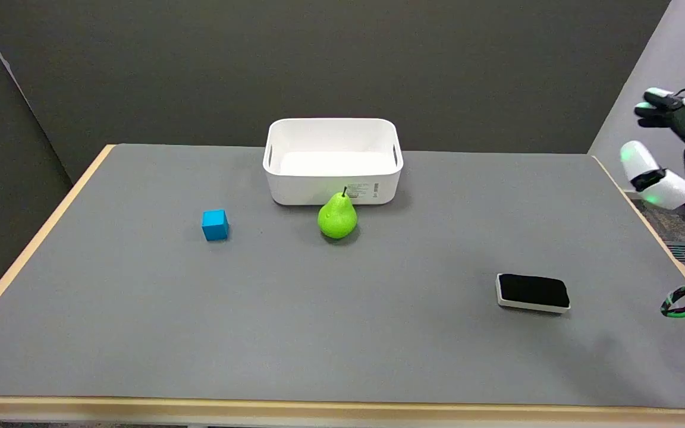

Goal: Pick up the blackboard eraser.

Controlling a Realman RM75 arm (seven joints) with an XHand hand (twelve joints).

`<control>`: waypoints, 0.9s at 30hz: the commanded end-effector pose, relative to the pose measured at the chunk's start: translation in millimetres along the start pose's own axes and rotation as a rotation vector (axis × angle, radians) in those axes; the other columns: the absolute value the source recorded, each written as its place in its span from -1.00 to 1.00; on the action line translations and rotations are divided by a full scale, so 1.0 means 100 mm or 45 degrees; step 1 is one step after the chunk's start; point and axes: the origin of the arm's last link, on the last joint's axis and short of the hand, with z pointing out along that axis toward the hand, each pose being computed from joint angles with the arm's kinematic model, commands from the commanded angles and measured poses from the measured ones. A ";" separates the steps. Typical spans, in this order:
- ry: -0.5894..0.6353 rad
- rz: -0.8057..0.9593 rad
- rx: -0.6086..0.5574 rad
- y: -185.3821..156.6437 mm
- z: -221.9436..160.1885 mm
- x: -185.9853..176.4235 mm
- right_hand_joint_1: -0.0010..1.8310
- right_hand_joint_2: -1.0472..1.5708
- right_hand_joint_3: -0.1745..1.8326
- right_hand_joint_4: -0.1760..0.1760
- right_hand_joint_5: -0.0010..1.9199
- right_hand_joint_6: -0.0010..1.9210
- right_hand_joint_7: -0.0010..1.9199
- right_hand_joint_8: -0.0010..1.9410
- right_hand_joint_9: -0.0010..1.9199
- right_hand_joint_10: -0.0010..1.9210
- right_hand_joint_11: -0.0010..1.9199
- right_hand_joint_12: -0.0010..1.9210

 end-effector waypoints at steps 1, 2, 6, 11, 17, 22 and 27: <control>-0.244 -0.175 -0.004 -0.37 -0.46 -0.41 -0.51 0.30 0.03 -0.28 -0.71 -0.45 -0.53 -0.42 -0.63 0.04 -0.90 0.34; -0.247 -0.172 -0.019 -0.40 -0.53 -0.42 -0.48 0.31 -0.01 -0.31 -0.70 -0.46 -0.53 -0.43 -0.64 0.07 -0.91 0.35; -0.262 -0.136 -0.067 -0.48 -0.74 -0.45 -0.46 0.29 0.02 -0.35 -0.70 -0.44 -0.53 -0.41 -0.64 0.05 -0.92 0.36; -0.236 -0.071 -0.017 -0.70 -0.95 -0.41 -0.45 0.28 0.03 -0.37 -0.70 -0.43 -0.53 -0.40 -0.64 0.05 -0.93 0.36; -0.257 0.009 0.074 -0.94 -1.24 -0.43 -0.46 0.28 0.03 -0.38 -0.69 -0.42 -0.52 -0.40 -0.64 0.05 -0.92 0.37; -0.357 -0.015 0.081 -1.01 -1.40 -0.57 -0.47 0.28 0.03 -0.36 -0.69 -0.41 -0.52 -0.39 -0.64 0.05 -0.92 0.37; -0.465 -0.039 0.051 -0.99 -1.53 -0.69 -0.47 0.27 0.03 -0.34 -0.68 -0.40 -0.51 -0.39 -0.64 0.05 -0.92 0.37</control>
